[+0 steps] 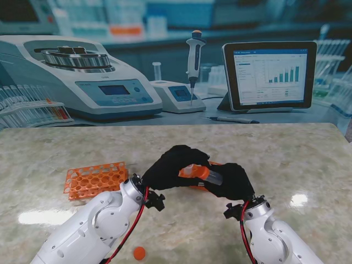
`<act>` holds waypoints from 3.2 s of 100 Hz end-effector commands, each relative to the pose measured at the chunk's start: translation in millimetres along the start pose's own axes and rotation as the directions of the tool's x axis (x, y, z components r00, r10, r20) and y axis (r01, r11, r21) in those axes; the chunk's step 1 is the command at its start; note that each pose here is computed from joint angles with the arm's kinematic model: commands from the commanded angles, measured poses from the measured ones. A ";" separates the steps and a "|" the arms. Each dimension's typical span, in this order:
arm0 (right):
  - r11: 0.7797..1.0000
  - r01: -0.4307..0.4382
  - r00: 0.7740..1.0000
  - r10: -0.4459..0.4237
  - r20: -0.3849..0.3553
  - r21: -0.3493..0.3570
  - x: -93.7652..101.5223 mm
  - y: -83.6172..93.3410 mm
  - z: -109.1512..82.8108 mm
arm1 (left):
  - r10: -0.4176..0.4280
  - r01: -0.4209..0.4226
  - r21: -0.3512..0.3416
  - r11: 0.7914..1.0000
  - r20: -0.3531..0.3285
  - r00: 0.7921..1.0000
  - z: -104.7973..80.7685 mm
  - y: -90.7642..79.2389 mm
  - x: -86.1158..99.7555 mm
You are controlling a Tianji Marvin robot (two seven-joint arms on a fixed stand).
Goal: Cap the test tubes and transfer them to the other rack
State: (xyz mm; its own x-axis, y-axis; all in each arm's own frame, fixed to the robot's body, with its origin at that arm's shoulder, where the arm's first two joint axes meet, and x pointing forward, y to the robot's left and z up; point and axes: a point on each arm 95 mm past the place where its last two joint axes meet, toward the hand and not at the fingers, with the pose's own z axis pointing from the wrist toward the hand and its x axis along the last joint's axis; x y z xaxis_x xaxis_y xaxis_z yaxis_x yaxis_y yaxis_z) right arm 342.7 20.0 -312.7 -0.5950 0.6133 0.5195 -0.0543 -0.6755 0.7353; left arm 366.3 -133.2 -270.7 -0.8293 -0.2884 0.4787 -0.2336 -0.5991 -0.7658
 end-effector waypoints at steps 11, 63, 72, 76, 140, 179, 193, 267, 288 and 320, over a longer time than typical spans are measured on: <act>1.000 -0.020 1.000 0.020 -0.016 -0.014 7.8 -2.0 2.6 | -0.009 0.010 -0.003 1.000 0.024 1.000 -2.2 5.3 -2.6; 1.000 -0.020 1.000 0.019 -0.012 -0.024 7.4 -2.3 3.1 | 0.002 -0.003 0.027 1.000 0.016 1.000 -1.1 2.4 -1.1; 1.000 -0.021 1.000 0.021 -0.011 -0.023 7.4 -2.6 3.3 | 0.004 -0.004 0.030 1.000 0.017 1.000 -1.4 1.4 -0.9; 1.000 -0.021 1.000 0.020 -0.011 -0.022 7.4 -2.7 3.4 | 0.006 -0.006 0.030 1.000 0.017 1.000 -1.7 1.0 -0.9; 0.999 -0.024 1.000 0.024 -0.008 -0.036 7.0 -2.3 3.7 | -0.010 0.010 0.002 1.000 0.020 1.000 -1.1 8.4 -2.2; 0.999 -0.027 1.000 0.027 -0.008 -0.043 7.1 -2.4 3.9 | -0.015 0.015 -0.027 1.000 0.011 1.000 -1.3 10.9 -1.5; 0.999 -0.028 1.000 0.027 -0.006 -0.041 6.7 -2.8 4.1 | -0.004 0.005 -0.034 0.999 0.006 1.000 -3.2 7.2 -0.1; 0.999 -0.025 1.000 0.025 0.001 -0.032 5.1 -2.6 4.7 | 0.007 -0.008 -0.102 0.995 -0.003 1.000 -9.6 -1.2 -1.6; 0.999 -0.025 1.000 0.025 0.005 -0.031 4.5 -2.8 5.2 | 0.004 -0.004 -0.124 0.992 -0.006 1.000 -11.8 -3.7 -1.6; 0.999 -0.025 1.000 0.025 0.007 -0.031 3.7 -2.8 5.3 | 0.023 -0.025 -0.134 0.991 -0.016 1.000 -12.4 -8.1 -2.2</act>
State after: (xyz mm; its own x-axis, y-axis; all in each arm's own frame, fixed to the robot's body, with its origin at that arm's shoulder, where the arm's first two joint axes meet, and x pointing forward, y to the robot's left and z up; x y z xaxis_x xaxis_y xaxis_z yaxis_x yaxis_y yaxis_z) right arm 344.9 24.4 -313.0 -0.5918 0.6036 0.5343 -0.0596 -0.6937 0.7178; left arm 365.7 -118.9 -270.3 -0.8401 -0.2904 0.4581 -0.2765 -0.4973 -0.8224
